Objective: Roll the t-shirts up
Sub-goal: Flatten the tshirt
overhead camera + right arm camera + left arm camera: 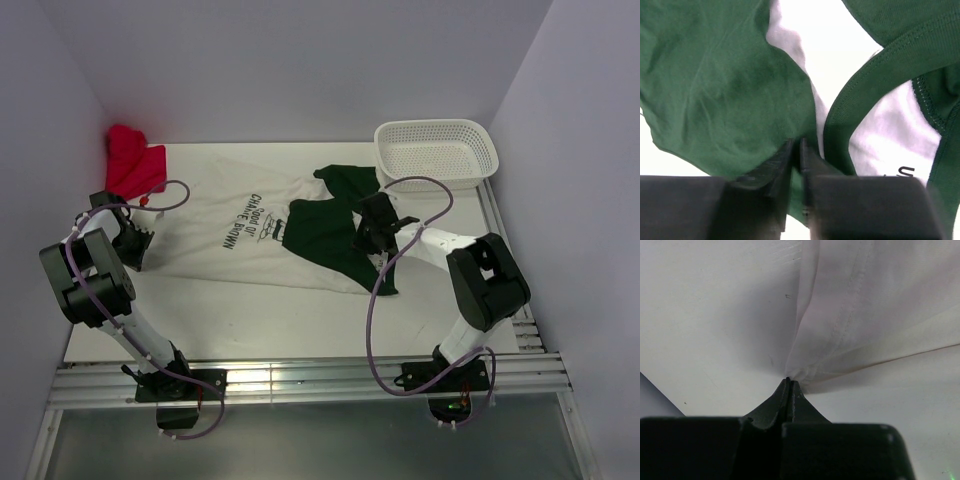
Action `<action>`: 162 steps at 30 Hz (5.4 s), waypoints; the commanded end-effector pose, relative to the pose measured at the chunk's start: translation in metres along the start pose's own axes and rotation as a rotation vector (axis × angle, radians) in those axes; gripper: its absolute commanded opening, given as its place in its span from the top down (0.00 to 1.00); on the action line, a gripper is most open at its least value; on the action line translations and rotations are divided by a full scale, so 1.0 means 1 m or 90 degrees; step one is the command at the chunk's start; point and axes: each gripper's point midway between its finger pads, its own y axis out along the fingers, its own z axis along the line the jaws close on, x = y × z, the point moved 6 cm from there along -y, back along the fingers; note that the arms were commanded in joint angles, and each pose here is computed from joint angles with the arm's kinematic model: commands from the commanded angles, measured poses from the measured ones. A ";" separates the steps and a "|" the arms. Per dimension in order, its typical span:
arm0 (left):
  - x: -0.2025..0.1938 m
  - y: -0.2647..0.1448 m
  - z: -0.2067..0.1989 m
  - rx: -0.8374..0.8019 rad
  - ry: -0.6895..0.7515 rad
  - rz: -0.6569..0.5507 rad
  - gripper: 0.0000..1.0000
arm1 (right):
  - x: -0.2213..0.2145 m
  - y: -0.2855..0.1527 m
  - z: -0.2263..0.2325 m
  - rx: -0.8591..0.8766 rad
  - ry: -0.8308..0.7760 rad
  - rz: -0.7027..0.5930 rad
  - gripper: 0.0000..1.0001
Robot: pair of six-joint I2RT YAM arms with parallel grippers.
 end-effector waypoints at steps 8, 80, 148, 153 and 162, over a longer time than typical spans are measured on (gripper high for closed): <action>0.010 -0.017 0.009 0.029 0.002 -0.024 1.00 | 0.019 -0.044 0.011 0.042 0.009 -0.073 1.00; 0.008 -0.060 0.017 0.018 0.041 -0.080 0.52 | -0.047 -0.127 -0.012 0.013 0.116 -0.123 0.50; -0.044 -0.005 -0.014 -0.088 -0.018 -0.013 1.00 | -0.071 -0.135 0.021 0.076 0.047 -0.082 1.00; -0.045 -0.006 -0.015 -0.086 -0.012 -0.012 1.00 | -0.106 -0.171 0.042 0.106 0.016 -0.069 1.00; -0.050 -0.003 -0.016 -0.079 -0.005 -0.001 1.00 | -0.216 -0.219 0.037 0.176 -0.065 0.065 1.00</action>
